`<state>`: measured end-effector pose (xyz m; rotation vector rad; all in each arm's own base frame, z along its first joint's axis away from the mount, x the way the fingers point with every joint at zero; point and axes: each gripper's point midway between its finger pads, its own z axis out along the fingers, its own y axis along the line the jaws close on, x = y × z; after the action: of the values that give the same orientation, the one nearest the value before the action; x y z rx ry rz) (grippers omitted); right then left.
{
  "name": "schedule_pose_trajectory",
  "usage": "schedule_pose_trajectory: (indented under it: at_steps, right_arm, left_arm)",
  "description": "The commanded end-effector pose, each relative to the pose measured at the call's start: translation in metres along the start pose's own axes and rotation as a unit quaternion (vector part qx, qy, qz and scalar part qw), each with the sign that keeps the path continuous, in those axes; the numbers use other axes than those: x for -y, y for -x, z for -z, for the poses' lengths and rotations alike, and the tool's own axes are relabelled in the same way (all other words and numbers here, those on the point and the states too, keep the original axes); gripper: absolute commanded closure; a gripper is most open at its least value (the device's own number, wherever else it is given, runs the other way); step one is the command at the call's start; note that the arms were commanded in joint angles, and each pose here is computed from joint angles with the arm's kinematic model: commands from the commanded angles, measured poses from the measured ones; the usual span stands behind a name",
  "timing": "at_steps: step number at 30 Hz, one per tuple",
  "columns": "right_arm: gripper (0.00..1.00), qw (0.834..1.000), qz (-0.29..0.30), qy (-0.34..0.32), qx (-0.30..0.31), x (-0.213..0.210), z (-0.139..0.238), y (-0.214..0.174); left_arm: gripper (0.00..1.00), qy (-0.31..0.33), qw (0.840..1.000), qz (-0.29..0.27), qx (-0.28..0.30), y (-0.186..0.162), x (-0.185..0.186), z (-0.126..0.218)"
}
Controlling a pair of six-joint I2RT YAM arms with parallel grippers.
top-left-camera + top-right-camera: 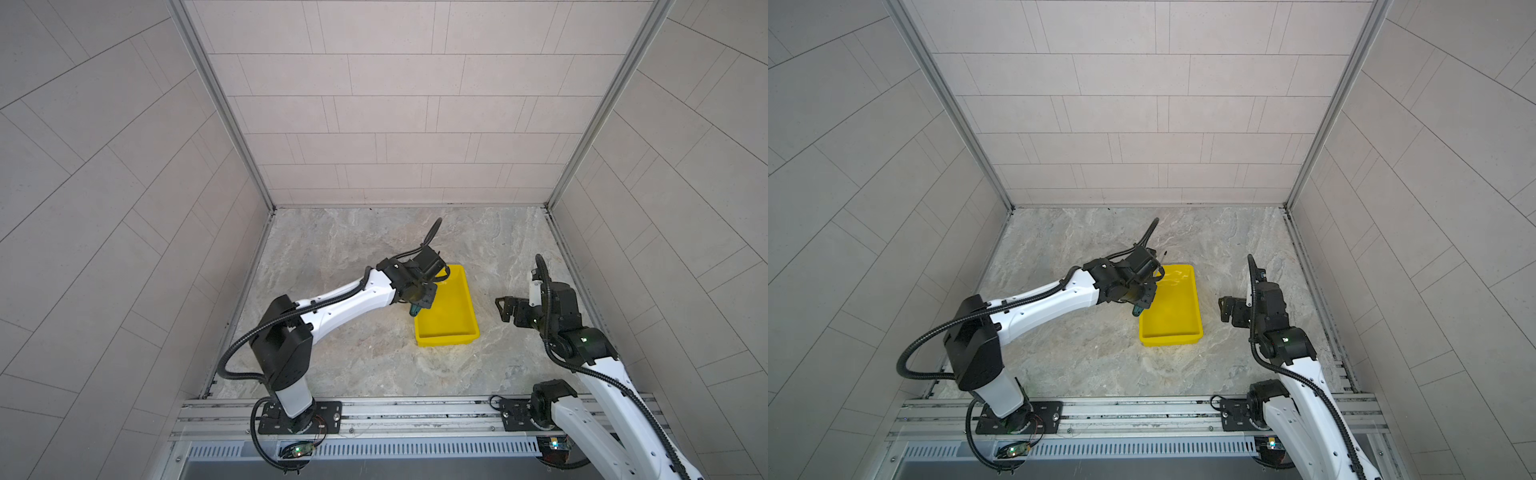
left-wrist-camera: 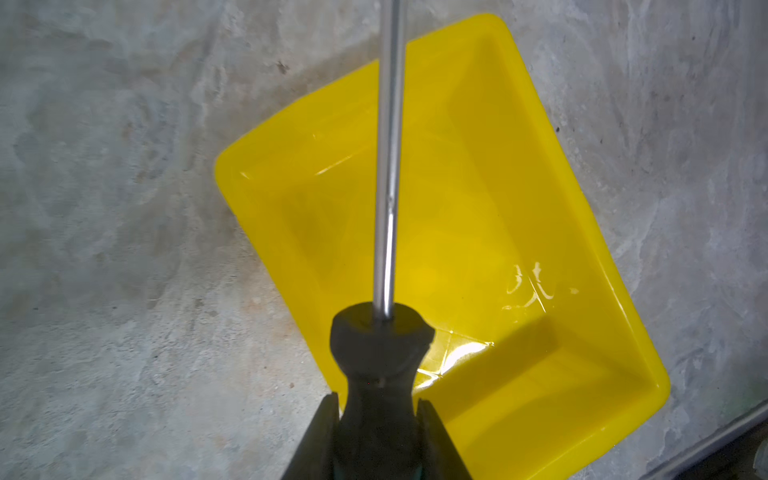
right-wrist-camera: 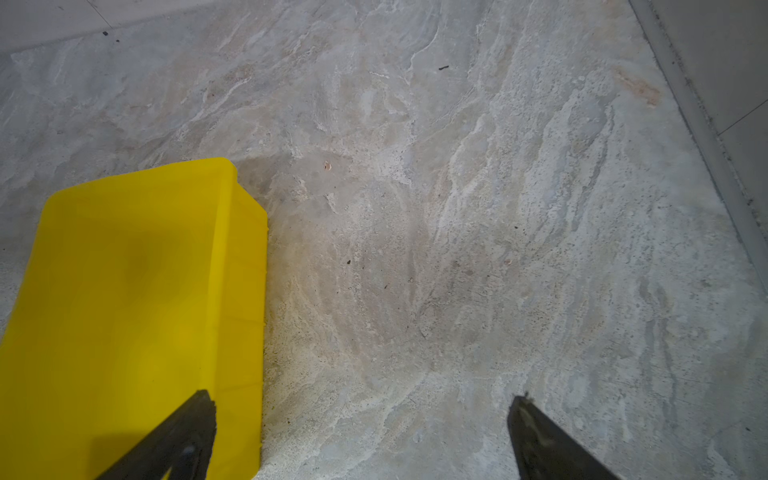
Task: Put the screwdriver in the bin
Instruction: 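Lift the screwdriver with the left gripper and carry it over the yellow tray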
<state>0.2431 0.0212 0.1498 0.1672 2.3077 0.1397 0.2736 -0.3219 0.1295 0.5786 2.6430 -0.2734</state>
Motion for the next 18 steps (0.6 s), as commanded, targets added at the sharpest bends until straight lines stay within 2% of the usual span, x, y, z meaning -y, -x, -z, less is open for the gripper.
schedule_pose_trajectory:
  at_steps: [1, 12, 18]
  right_arm:
    - [0.00, 1.000, 0.002, -0.004, 0.008, 0.002, 0.002, 0.000]
    - [0.00, 1.000, -0.001, -0.002, 0.011, 0.002, 0.005, 0.001]
    - [0.00, 1.000, -0.001, -0.003, 0.010, 0.002, 0.005, 0.000]
  left_arm:
    - [1.00, -0.011, 1.000, 0.004, -0.009, -0.001, 0.016, -0.012]
    - [1.00, -0.038, 0.998, 0.012, -0.040, -0.006, 0.036, -0.057]
    - [1.00, -0.031, 0.998, 0.009, -0.049, -0.007, 0.037, -0.074]
